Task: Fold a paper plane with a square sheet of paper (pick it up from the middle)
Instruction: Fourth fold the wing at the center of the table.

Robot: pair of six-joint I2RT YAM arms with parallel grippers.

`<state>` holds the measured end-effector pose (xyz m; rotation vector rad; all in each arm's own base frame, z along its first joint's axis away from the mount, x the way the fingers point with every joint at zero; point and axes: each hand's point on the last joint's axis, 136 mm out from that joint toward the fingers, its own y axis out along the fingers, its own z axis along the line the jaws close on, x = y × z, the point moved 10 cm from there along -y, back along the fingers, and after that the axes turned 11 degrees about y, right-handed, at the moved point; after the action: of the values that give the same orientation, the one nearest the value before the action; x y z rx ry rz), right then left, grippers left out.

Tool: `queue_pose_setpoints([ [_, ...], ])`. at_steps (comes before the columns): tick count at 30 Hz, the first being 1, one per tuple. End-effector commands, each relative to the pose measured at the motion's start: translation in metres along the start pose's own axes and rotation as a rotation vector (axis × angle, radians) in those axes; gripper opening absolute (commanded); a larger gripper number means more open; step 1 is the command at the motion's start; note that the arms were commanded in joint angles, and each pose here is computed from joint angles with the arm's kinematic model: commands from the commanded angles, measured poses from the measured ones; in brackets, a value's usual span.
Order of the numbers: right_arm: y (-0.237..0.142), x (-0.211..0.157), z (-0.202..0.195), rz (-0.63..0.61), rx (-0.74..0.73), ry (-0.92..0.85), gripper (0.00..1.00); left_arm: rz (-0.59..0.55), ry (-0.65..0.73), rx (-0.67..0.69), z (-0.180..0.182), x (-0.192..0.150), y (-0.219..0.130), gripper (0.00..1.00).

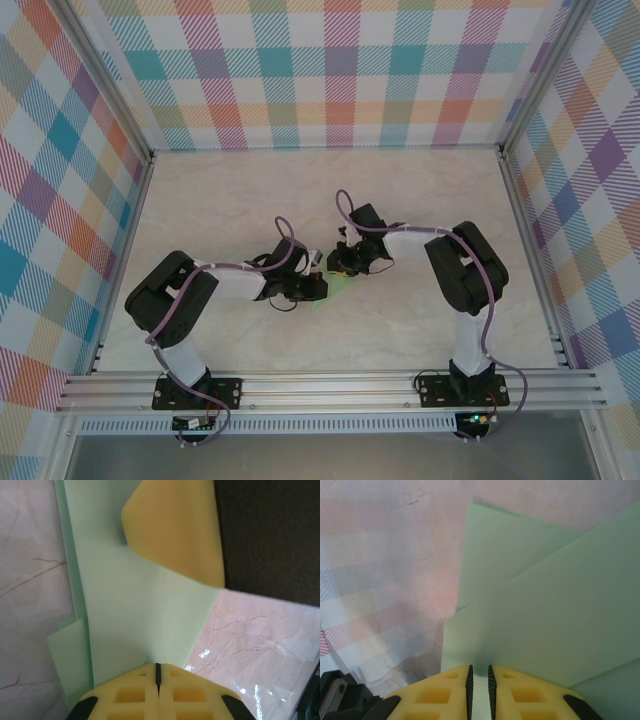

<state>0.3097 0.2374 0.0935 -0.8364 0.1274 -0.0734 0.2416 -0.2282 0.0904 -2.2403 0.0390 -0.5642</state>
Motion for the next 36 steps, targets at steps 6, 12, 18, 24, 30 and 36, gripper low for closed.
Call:
queue_pose_setpoints([
  [6,-0.009,0.041,-0.021,-0.108,-0.034,0.077,0.18,0.105,-0.073,0.134,0.028,-0.039,0.001,0.0],
  [12,-0.021,0.061,-0.033,-0.145,-0.018,0.106,0.19,0.102,-0.082,0.126,0.028,-0.042,-0.001,0.0],
  [18,-0.041,0.066,-0.022,-0.155,0.056,0.073,0.21,0.092,-0.093,0.102,0.026,-0.041,-0.003,0.0],
  [24,-0.074,0.038,-0.011,-0.188,0.07,0.047,0.26,0.046,-0.11,0.052,0.017,-0.034,-0.009,0.03],
  [30,-0.085,-0.002,-0.018,-0.172,0.066,0.048,0.34,-0.025,-0.091,0.016,0.0,-0.018,-0.026,0.1],
  [36,-0.077,-0.03,-0.026,-0.15,0.044,0.07,0.42,-0.05,-0.039,0.051,-0.01,-0.001,-0.035,0.11],
])
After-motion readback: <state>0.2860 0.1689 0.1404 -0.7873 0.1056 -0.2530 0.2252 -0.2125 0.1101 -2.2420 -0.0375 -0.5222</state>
